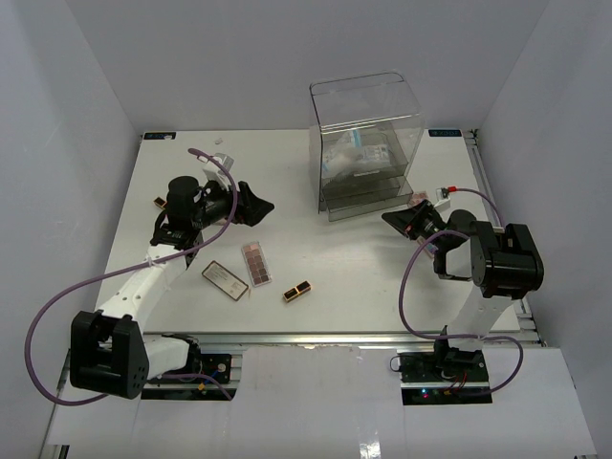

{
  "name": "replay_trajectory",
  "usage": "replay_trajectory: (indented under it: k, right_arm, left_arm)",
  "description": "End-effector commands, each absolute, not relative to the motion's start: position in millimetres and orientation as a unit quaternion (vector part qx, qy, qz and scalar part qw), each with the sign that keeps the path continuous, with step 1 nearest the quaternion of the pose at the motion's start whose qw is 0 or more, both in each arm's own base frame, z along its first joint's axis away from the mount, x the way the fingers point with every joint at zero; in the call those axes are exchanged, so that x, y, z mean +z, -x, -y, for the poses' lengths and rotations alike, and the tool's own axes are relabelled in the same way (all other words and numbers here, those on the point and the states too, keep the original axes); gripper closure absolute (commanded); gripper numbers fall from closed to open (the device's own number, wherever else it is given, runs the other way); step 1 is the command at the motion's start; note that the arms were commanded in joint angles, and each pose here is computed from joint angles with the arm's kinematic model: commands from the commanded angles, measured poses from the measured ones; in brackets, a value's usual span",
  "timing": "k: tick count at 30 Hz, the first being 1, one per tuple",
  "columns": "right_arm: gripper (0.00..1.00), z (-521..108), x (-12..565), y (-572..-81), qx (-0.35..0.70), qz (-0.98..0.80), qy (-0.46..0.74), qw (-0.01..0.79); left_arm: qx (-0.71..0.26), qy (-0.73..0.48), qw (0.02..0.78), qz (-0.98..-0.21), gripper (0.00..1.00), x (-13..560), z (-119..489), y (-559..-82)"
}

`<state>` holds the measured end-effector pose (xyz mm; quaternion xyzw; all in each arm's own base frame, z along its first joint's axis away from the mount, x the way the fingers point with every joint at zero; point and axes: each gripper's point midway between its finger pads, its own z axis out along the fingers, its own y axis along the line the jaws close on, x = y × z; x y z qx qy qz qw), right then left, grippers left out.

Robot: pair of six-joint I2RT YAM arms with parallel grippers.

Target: Organize the makeup

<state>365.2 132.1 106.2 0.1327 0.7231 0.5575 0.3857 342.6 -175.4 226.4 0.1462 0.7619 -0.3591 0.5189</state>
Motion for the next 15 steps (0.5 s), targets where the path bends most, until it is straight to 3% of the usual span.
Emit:
replay_trajectory:
  k: [1, 3, 6, 15]
  right_arm:
    - [0.66, -136, 119, -358, 0.563, -0.718, -0.072, 0.403]
    - [0.55, -138, 123, -356, 0.565, -0.718, -0.047, 0.404]
    - [0.46, -142, 125, -347, 0.556, -0.733, 0.003, 0.391]
    - [0.37, -130, 148, -314, 0.403, -0.733, 0.326, 0.441]
  left_arm:
    - [-0.363, -0.152, 0.533, -0.749, 0.02, 237, 174, -338]
    - [-0.361, -0.153, 0.534, -0.749, 0.02, 237, 174, -337]
    - [-0.360, -0.152, 0.534, -0.750, 0.02, 237, 173, -338]
    - [-0.406, -0.158, 0.459, -0.775, 0.02, 213, 189, -336]
